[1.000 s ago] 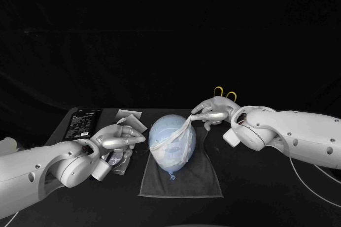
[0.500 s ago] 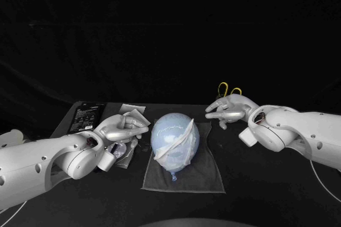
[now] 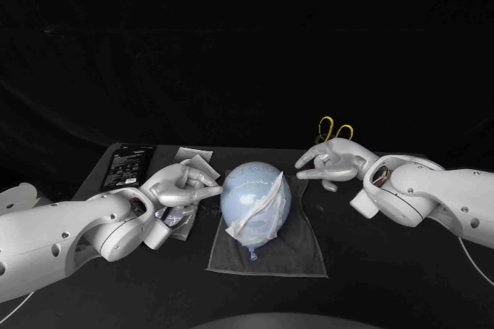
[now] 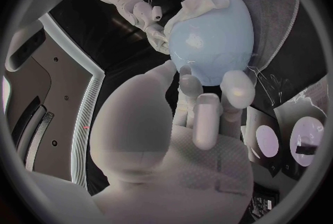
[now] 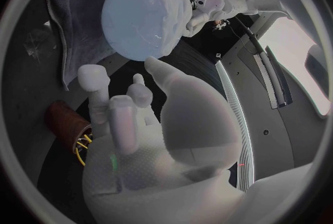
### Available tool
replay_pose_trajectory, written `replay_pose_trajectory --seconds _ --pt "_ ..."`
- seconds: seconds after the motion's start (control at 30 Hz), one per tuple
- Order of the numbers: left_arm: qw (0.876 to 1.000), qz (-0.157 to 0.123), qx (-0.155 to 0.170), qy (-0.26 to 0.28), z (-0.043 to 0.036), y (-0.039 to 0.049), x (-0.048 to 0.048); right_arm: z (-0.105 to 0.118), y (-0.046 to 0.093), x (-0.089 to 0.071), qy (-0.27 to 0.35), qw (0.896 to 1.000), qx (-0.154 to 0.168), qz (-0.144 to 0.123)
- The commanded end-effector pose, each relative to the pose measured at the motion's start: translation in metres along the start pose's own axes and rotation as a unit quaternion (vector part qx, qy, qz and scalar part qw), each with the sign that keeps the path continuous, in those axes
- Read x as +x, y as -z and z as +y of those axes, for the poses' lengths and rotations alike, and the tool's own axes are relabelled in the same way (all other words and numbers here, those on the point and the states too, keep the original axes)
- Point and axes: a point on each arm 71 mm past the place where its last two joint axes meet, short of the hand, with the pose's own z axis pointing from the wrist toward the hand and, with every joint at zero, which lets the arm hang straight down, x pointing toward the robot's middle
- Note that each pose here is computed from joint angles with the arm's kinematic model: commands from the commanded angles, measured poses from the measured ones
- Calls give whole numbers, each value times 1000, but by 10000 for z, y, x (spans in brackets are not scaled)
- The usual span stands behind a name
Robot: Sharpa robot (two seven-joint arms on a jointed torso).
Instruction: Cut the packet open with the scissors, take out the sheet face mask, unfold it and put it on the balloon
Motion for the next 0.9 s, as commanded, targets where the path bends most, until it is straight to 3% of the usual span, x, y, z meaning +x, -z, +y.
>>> replay_pose_trajectory --seconds 0.03,0.4,0.63,0.9 --pt "1000 3 7 -29 -16 28 -2 123 24 20 28 998 -63 -12" --pt "996 49 12 -77 -24 124 39 340 74 158 97 985 -141 -6" --pt "987 49 55 -141 -95 182 92 485 110 278 188 960 -206 2" --pt "980 36 90 -172 -96 232 171 583 162 447 243 938 -249 16"
